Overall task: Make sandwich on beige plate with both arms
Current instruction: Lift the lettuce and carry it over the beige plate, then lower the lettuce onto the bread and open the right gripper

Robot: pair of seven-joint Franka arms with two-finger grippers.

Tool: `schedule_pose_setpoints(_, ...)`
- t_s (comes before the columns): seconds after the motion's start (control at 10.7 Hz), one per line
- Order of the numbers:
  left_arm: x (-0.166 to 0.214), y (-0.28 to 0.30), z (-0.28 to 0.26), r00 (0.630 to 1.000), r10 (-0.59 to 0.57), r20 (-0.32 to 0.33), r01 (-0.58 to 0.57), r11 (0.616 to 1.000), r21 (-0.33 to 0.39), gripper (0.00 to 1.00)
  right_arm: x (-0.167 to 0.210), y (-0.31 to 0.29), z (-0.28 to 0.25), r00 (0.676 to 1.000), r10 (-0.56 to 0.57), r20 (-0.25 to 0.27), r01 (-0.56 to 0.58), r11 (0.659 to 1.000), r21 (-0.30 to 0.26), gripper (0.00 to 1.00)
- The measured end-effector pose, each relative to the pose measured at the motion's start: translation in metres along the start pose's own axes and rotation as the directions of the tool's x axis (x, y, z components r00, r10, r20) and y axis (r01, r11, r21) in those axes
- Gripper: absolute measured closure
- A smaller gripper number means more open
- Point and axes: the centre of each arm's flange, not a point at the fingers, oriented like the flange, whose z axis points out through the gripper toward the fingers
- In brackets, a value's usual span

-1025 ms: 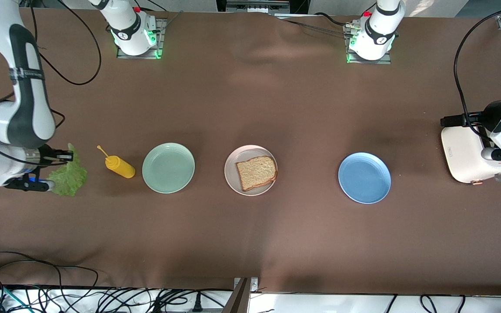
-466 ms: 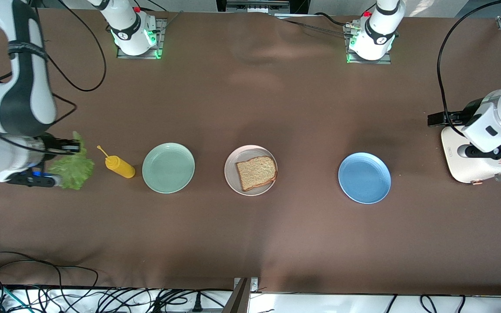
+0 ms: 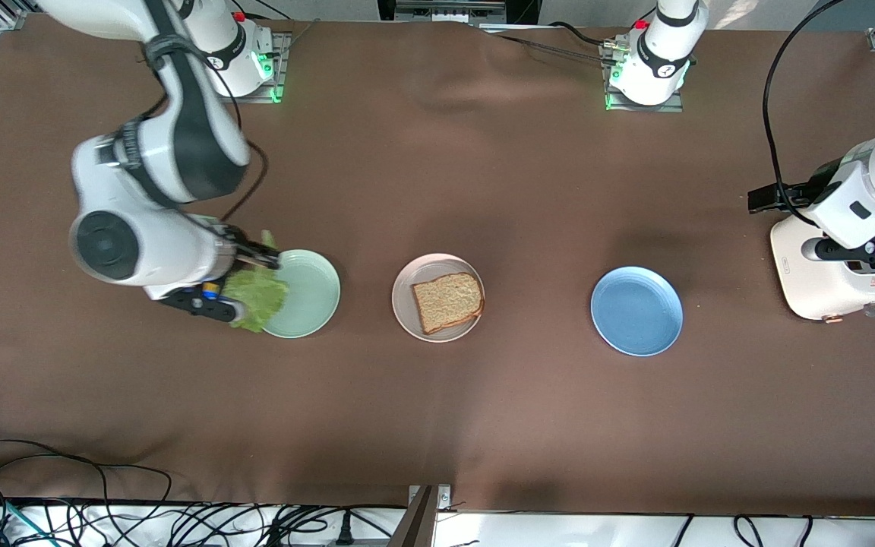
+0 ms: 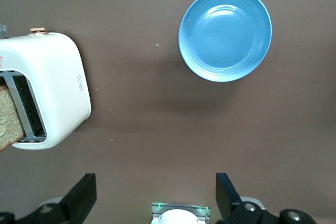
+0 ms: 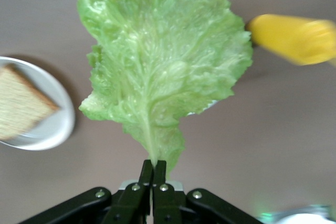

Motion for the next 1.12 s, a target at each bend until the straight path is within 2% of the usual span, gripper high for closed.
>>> schedule_pose_setpoints(0.09, 0.000, -0.002, 0.000, 1.000, -0.004, -0.001, 0.004, 1.000, -0.001, 0.00, -0.019, -0.037, 0.011, 0.997, 0.068, -0.023, -0.067, 0.996, 0.052, 0.97)
schedule_pose_setpoints(0.19, 0.001, -0.007, 0.001, 1.000, -0.014, -0.003, 0.014, 1.000, -0.003, 0.00, -0.037, -0.072, 0.029, 0.988, 0.152, -0.014, -0.150, 0.984, 0.101, 0.97)
schedule_pose_setpoints(0.37, 0.001, -0.026, 0.002, 0.999, -0.042, -0.007, 0.042, 0.999, -0.012, 0.00, -0.059, -0.135, 0.074, 0.945, 0.325, -0.030, -0.309, 0.922, 0.233, 0.97)
schedule_pose_setpoints(0.56, -0.001, -0.039, -0.010, 0.998, -0.051, -0.036, 0.050, 0.999, -0.020, 0.00, -0.070, -0.173, 0.130, 0.890, 0.456, 0.001, -0.434, 0.847, 0.307, 0.97)
schedule_pose_setpoints(0.65, -0.005, -0.041, -0.017, 0.997, -0.055, -0.051, 0.053, 0.998, -0.038, 0.00, -0.073, -0.183, 0.147, 0.865, 0.501, 0.014, -0.477, 0.815, 0.330, 0.97)
schedule_pose_setpoints(0.84, -0.008, -0.052, -0.021, 0.996, -0.074, -0.058, 0.070, 0.995, -0.066, 0.00, -0.079, -0.195, 0.171, 0.839, 0.544, 0.030, -0.518, 0.779, 0.353, 0.97)
schedule_pose_setpoints(1.03, -0.007, -0.060, -0.016, 0.996, -0.082, -0.047, 0.078, 0.994, -0.078, 0.00, -0.085, -0.202, 0.182, 0.817, 0.573, 0.059, -0.553, 0.751, 0.360, 0.97)
schedule_pose_setpoints(1.12, -0.004, -0.059, -0.012, 0.996, -0.080, -0.037, 0.076, 0.994, -0.078, 0.00, -0.091, -0.206, 0.187, 0.814, 0.577, 0.069, -0.561, 0.748, 0.354, 0.97)
